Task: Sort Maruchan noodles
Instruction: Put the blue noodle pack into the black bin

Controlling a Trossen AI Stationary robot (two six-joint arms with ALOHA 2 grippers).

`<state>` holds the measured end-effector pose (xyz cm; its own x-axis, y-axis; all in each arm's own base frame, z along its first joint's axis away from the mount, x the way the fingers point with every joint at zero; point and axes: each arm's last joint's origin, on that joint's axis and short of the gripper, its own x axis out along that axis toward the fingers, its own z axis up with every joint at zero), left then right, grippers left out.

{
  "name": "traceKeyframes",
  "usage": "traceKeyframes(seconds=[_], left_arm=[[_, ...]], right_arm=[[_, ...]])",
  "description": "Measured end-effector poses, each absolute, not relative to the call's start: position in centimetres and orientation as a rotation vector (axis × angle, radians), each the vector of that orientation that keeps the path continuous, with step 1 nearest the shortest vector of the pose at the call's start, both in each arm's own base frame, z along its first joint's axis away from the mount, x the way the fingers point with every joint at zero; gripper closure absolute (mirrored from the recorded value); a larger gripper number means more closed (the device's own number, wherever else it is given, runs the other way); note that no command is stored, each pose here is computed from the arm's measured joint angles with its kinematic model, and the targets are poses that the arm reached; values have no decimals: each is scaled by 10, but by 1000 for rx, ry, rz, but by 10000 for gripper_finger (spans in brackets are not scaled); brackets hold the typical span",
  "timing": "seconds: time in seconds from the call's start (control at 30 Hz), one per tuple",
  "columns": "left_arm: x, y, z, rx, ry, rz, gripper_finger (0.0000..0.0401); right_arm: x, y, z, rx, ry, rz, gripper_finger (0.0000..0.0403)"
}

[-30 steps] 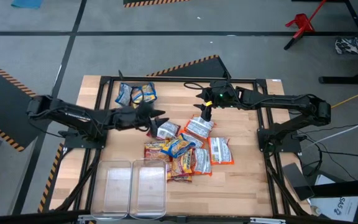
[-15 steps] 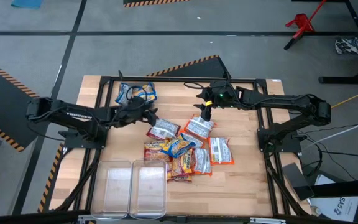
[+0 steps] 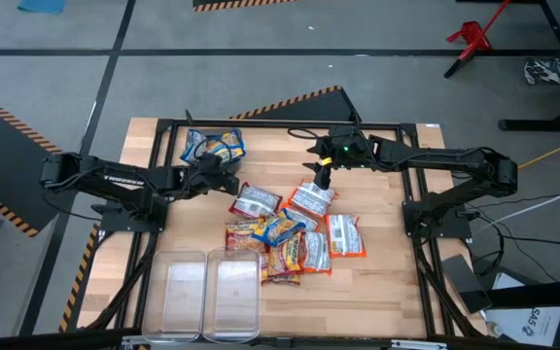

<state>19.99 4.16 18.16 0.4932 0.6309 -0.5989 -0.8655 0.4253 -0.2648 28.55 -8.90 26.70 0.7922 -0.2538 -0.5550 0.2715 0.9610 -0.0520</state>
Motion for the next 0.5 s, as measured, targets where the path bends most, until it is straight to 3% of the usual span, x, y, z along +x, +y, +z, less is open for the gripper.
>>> traceKeyframes(seconds=[0.5], left_arm=[[183, 44, 173, -500, 537, 1167, 204]], right_arm=[[285, -89, 267, 31, 593, -282, 196]])
